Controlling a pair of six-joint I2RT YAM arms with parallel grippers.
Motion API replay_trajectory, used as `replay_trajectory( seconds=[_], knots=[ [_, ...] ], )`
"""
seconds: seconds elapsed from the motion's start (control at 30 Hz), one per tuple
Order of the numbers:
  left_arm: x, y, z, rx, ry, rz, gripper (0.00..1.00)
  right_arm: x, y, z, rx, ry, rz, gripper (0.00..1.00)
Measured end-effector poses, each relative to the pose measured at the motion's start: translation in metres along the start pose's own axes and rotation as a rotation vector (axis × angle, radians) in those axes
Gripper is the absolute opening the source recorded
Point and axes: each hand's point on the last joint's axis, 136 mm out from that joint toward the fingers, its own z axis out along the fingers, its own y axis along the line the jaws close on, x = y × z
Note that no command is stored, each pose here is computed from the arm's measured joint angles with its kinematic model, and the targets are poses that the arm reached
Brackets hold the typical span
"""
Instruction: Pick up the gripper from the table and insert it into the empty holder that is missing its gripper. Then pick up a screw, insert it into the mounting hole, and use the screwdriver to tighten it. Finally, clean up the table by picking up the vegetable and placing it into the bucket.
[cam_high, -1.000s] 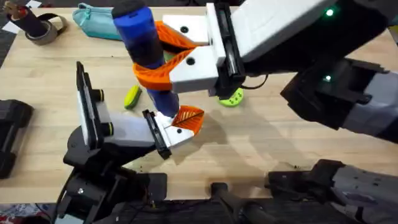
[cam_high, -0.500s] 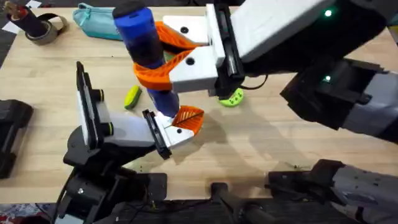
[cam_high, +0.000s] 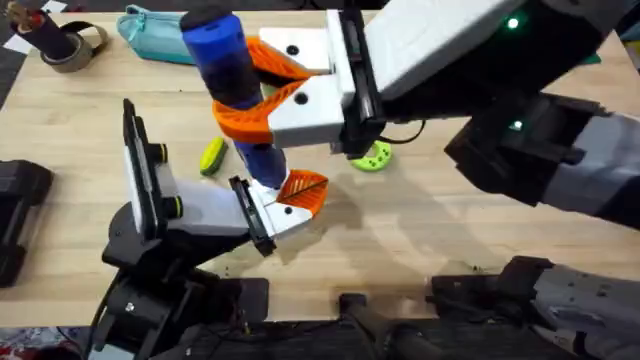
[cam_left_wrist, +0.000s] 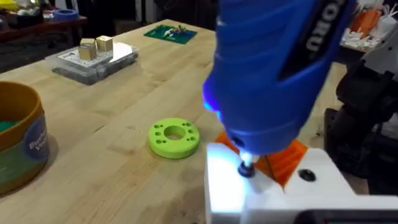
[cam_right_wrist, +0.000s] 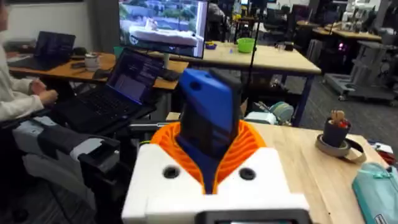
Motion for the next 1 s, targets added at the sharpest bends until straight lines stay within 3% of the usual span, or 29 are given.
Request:
replay_trajectory(
  seconds=[1.0],
  knots=[
    [0.0,0.0,0.0,0.0,0.0,0.0,0.016,0.0017,-0.0008,0.0,0.004,0.006,0.007,0.044]
  ],
)
